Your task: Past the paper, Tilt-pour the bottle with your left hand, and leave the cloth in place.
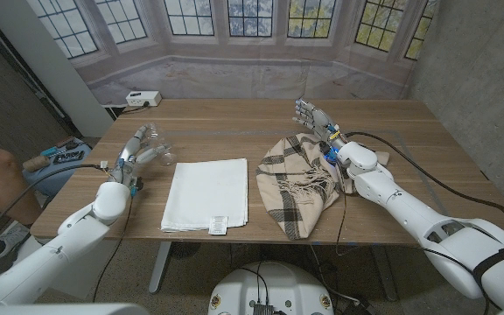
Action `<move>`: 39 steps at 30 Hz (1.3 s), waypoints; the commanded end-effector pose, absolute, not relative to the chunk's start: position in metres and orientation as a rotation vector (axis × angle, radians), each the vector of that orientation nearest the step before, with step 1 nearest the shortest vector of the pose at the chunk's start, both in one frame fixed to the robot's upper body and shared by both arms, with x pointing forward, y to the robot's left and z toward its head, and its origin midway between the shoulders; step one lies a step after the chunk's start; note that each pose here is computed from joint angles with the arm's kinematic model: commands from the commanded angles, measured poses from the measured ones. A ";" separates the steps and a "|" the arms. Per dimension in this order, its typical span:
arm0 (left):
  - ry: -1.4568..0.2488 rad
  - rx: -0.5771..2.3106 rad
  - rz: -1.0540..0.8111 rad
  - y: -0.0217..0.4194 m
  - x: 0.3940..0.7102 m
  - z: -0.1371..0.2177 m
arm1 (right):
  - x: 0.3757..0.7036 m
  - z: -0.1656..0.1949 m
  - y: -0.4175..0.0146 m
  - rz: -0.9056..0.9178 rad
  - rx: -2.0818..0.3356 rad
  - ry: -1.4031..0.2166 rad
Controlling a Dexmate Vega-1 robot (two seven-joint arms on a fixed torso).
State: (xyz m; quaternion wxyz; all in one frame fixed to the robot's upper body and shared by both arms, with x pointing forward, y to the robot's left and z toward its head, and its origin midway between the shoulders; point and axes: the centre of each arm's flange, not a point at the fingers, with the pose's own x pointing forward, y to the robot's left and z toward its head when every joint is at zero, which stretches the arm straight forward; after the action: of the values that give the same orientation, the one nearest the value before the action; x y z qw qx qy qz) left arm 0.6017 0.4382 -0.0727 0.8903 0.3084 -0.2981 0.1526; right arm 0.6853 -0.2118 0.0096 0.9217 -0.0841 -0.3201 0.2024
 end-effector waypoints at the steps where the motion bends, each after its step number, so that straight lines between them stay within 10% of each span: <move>1: -0.622 0.634 0.276 0.425 0.621 -0.072 | 0.682 0.006 -0.216 0.415 -0.170 -0.652; 39: -0.669 0.609 0.262 0.407 0.631 -0.074 | 0.685 0.002 -0.213 0.432 -0.174 -0.632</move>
State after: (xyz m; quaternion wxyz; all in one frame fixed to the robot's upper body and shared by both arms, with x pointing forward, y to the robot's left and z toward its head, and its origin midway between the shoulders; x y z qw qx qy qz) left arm 0.6301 0.4124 -0.0728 0.8932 0.2973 -0.3131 0.1255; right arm 0.6830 -0.2155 0.0021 0.9243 -0.0835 -0.3101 0.2064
